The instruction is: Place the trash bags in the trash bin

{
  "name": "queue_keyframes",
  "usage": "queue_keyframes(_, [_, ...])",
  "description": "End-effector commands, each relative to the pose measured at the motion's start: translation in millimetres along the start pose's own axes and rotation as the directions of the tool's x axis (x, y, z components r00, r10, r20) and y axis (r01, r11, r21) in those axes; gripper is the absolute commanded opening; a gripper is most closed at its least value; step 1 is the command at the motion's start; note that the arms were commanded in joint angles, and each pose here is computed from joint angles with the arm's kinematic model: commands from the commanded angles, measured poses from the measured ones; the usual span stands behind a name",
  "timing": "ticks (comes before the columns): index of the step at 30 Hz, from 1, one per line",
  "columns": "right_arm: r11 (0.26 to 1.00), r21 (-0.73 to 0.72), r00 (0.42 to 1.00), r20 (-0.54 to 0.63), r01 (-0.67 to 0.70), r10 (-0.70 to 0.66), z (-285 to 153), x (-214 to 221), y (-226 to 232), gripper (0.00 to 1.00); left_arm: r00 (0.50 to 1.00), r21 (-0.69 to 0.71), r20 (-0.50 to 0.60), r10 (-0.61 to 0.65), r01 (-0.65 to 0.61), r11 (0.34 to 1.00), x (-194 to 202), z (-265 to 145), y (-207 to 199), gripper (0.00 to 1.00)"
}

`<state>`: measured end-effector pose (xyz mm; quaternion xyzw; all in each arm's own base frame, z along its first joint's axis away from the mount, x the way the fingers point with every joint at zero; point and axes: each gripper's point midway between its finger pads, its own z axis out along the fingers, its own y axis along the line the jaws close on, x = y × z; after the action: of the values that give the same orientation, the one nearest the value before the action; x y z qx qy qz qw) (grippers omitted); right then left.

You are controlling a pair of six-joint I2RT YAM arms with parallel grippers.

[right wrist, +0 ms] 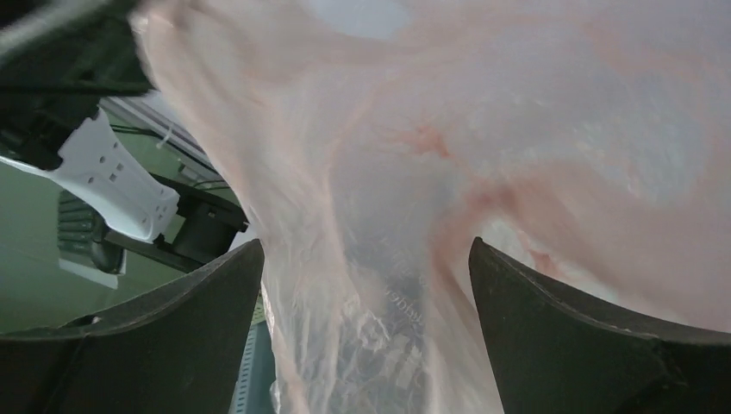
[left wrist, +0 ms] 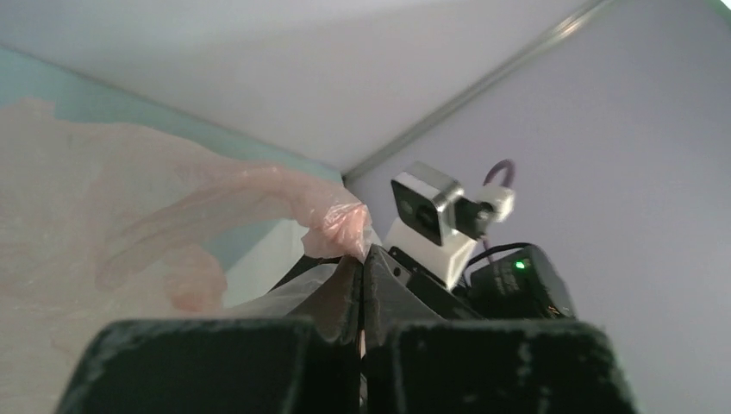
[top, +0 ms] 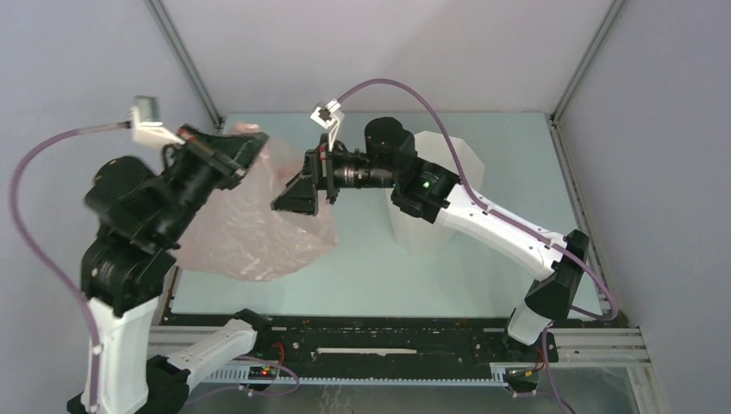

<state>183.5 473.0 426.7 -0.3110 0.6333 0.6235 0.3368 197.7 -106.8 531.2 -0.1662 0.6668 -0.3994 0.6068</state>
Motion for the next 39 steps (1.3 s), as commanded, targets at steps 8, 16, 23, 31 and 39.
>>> queue_keyframes(8, [0.919,0.384,0.986,0.103,0.086,-0.135,-33,-37,-22,0.98,0.973,0.095,-0.198,-0.122,0.142,0.985,58,36,-5,0.0])
queue_keyframes(16, [0.933,0.36,0.989,0.132,0.018,-0.07,-31,-18,-14,1.0,0.967,0.096,-0.21,-0.145,0.168,0.981,66,41,-1,0.0])
queue_keyframes(23, [0.924,0.382,0.975,0.199,0.016,-0.099,-21,-31,-14,1.0,0.936,0.097,-0.276,-0.218,0.252,0.963,83,51,-2,0.0])
queue_keyframes(31, [0.853,0.521,0.955,0.237,0.029,-0.177,-25,-42,-41,0.88,0.912,0.132,-0.316,-0.261,0.314,0.94,89,50,-11,0.0])
queue_keyframes(39, [0.837,0.542,0.956,0.197,0.078,-0.217,-20,-37,-46,0.6,0.928,0.179,-0.302,-0.219,0.281,0.943,79,45,-22,0.0])
